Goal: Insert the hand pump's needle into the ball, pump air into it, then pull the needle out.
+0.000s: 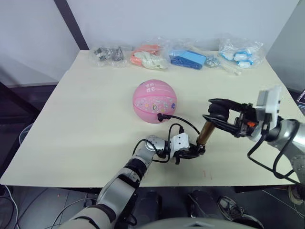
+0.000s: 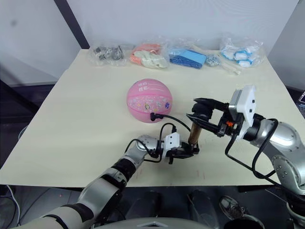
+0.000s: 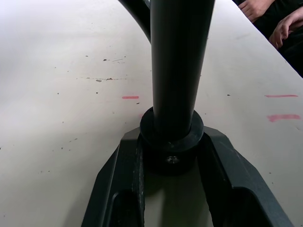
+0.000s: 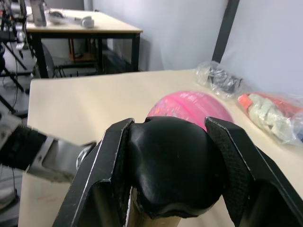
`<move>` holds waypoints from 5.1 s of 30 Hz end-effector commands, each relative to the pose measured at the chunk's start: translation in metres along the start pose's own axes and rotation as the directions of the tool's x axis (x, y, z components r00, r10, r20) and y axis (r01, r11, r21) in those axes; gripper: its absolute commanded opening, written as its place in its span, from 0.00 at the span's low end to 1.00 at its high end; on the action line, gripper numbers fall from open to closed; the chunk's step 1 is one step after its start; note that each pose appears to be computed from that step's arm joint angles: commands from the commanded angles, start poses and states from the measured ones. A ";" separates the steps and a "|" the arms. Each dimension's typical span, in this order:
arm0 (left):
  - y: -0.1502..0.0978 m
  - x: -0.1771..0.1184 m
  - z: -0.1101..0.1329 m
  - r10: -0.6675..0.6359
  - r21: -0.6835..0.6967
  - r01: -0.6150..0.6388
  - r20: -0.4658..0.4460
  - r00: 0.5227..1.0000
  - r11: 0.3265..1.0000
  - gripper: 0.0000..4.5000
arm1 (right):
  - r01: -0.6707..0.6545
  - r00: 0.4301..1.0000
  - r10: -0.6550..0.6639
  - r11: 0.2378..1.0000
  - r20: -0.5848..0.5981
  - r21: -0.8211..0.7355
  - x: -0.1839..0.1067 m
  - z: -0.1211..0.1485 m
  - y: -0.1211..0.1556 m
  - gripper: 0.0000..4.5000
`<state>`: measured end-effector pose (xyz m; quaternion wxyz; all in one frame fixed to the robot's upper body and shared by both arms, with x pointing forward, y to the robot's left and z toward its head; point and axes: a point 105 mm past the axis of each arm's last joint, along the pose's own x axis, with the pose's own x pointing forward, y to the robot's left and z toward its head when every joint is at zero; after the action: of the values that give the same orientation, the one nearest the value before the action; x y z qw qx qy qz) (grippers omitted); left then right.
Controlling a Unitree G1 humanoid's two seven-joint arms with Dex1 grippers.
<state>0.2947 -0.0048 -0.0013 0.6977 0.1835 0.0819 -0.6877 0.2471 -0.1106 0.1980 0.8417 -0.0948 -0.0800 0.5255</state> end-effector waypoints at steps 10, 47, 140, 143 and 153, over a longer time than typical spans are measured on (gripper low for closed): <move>-0.016 -0.006 -0.037 -0.034 -0.098 0.022 -0.126 0.991 0.995 0.25 | -0.014 0.992 0.022 0.998 -0.127 0.063 0.003 -0.073 0.018 0.43; -0.019 -0.008 -0.040 -0.047 -0.093 0.035 -0.134 0.990 0.995 0.25 | -0.071 0.983 0.095 0.986 0.155 -0.152 -0.017 0.116 -0.022 0.43; -0.015 -0.009 -0.036 -0.044 -0.082 0.033 -0.136 0.990 0.996 0.25 | -0.110 0.988 0.126 0.980 -0.092 0.163 0.001 -0.053 0.019 0.43; -0.014 -0.009 -0.036 -0.043 -0.081 0.032 -0.135 0.990 0.996 0.25 | -0.096 0.988 0.115 0.979 -0.100 0.178 0.001 -0.063 0.021 0.43; -0.015 -0.009 -0.037 -0.042 -0.085 0.030 -0.135 0.990 0.996 0.25 | -0.073 0.990 0.093 0.982 -0.107 0.175 0.001 -0.072 0.020 0.43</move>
<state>0.2955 -0.0029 -0.0021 0.6924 0.1932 0.0846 -0.6900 0.2534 -0.1099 0.1472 0.8350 -0.0707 -0.0323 0.5447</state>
